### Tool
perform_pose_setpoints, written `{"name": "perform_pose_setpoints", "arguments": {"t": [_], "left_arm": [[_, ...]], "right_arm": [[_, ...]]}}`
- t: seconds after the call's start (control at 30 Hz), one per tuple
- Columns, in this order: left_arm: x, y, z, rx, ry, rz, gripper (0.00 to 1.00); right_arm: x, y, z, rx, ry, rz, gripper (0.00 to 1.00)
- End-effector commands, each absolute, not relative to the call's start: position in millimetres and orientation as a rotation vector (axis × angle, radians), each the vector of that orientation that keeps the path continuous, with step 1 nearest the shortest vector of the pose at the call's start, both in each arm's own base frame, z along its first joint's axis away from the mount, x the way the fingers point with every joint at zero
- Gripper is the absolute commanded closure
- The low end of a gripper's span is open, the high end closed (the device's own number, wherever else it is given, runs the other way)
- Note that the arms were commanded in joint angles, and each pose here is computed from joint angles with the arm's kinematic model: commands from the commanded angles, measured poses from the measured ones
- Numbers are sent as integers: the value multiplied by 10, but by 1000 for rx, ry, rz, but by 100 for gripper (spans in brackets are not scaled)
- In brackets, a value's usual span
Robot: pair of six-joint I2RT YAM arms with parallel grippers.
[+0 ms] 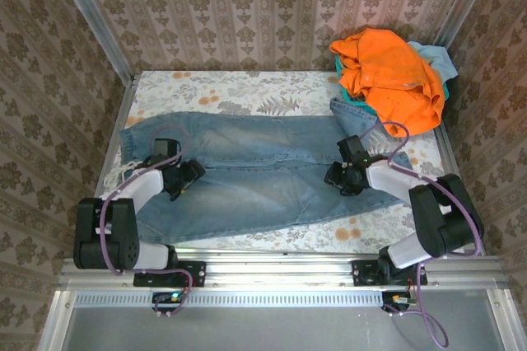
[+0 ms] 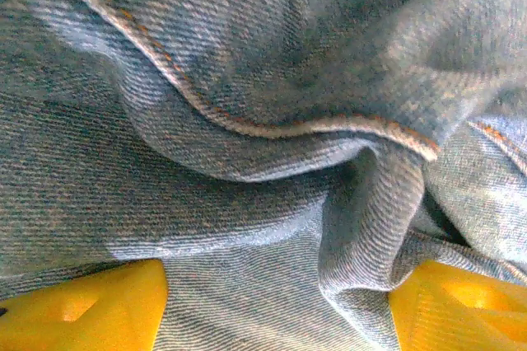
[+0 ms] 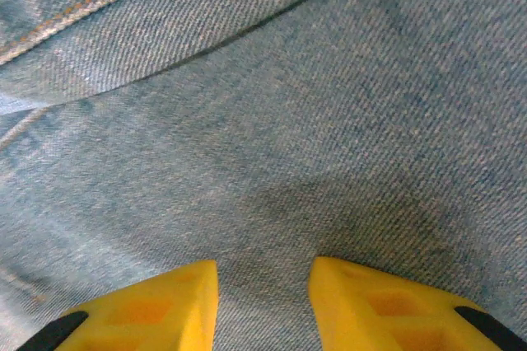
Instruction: Fold and stack the trousers
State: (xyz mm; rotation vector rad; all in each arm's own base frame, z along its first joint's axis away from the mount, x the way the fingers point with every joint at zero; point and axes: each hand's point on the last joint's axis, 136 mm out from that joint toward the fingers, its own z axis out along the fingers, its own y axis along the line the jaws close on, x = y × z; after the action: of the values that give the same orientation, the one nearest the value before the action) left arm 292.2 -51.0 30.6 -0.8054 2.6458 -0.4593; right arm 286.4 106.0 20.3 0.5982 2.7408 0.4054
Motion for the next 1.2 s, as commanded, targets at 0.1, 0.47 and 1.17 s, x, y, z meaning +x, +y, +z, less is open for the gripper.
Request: {"name": "perform_pose_setpoints", "arguments": {"t": [0.1, 0.47, 1.17], "left_arm": [[3386, -324, 468, -867, 2552, -479, 29], [3031, 71, 510, -1018, 2486, -457, 30], [4122, -309, 1374, -668, 2444, -447, 33]], "right_arm": [[2300, 1109, 143, 679, 2809, 417, 61], [1600, 1254, -4, 820, 2860, 570, 61], [4353, 211, 922, 628, 2625, -44, 33]]}}
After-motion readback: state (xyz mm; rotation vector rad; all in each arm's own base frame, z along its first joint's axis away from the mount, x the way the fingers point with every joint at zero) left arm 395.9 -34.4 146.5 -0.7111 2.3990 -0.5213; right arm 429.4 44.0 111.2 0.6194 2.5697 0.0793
